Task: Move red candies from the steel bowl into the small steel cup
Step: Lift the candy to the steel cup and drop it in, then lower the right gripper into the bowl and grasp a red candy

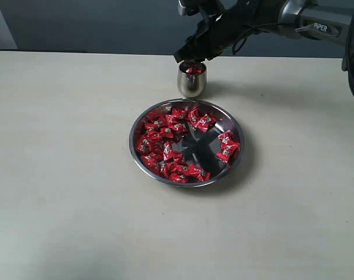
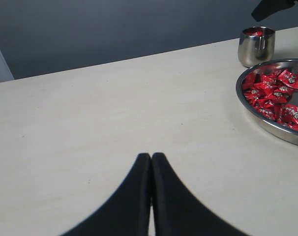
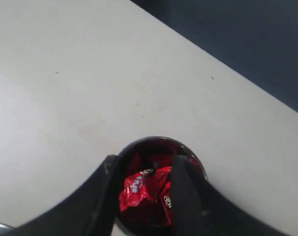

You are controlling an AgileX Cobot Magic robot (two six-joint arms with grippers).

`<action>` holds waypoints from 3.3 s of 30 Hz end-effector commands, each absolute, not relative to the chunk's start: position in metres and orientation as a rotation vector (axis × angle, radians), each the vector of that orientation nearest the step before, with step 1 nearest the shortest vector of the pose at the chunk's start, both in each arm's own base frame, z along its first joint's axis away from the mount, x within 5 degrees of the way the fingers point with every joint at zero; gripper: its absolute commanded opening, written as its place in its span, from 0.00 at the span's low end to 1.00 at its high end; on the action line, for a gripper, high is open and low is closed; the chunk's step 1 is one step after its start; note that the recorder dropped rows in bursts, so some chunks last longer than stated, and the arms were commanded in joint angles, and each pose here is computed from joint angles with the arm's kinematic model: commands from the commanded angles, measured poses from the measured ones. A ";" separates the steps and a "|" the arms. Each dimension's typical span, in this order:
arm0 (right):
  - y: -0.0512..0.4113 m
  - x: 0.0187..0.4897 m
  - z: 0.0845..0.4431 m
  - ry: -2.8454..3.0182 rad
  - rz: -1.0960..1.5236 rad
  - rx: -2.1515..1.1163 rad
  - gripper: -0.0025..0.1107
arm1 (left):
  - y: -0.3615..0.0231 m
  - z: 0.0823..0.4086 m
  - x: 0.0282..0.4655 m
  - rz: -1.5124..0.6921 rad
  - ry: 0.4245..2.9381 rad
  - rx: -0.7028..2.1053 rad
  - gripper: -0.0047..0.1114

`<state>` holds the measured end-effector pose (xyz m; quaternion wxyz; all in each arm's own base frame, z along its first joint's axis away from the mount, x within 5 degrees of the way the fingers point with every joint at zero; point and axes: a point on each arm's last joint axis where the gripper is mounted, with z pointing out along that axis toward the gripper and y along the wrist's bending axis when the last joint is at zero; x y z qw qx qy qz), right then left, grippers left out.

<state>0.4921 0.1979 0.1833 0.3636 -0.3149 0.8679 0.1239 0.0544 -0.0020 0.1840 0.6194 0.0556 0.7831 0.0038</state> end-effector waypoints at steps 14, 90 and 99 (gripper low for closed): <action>0.195 0.444 0.194 2.576 0.563 -1.131 0.33 | -0.002 0.185 0.054 0.000 1.787 0.125 0.04; 0.236 0.371 0.126 2.754 0.693 -1.442 0.22 | -0.002 0.185 0.054 0.000 1.787 0.125 0.04; 0.236 0.371 0.126 2.752 0.687 -1.441 0.02 | -0.002 0.185 0.054 0.000 1.787 0.125 0.04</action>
